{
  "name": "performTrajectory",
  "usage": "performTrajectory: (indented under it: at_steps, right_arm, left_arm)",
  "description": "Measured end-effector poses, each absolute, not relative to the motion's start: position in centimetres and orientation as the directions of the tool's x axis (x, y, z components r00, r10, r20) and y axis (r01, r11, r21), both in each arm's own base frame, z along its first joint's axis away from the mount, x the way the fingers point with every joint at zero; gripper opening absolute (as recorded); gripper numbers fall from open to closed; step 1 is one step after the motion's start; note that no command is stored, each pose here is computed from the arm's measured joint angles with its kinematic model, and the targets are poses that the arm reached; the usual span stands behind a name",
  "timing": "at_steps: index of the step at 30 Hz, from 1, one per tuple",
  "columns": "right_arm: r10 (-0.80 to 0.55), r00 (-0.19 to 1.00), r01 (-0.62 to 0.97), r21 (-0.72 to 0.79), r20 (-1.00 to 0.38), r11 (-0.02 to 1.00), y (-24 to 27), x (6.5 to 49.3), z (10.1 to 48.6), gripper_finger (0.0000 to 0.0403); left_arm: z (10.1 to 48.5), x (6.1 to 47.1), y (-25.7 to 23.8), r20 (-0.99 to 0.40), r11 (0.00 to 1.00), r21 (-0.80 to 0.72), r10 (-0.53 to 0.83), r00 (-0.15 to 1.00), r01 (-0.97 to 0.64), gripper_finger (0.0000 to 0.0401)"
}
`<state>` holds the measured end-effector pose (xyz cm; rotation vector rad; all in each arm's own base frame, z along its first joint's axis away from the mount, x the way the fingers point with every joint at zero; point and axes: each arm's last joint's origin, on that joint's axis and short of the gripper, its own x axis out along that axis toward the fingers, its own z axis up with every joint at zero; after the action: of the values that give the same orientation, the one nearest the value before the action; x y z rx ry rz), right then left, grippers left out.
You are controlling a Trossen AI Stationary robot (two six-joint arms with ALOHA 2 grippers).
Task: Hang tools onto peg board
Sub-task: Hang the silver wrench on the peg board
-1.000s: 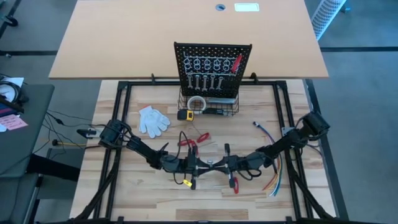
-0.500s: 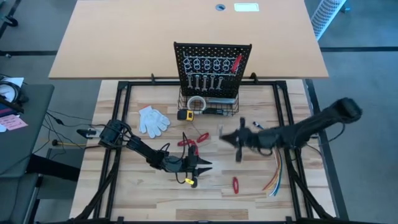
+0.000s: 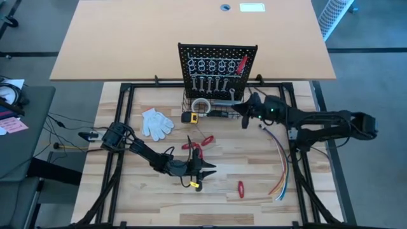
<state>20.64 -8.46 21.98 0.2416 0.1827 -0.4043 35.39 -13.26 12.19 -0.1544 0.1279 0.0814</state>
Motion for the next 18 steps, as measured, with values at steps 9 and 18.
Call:
performTrajectory:
  at_steps: [9,18]
  right_arm:
    - [-0.33,0.924,0.37,0.238,-0.192,0.898,-10.2,18.8,20.9,0.0015]
    - [-0.362,0.918,0.394,0.242,-0.164,0.887,-11.7,18.1,21.1,0.0016]
  left_arm:
    - [12.1,35.4,-13.2,-0.139,0.984,-0.149,0.074,0.987,-0.094,0.0095]
    - [12.1,35.4,-13.2,-0.139,0.984,-0.149,0.074,0.988,-0.094,0.0095]
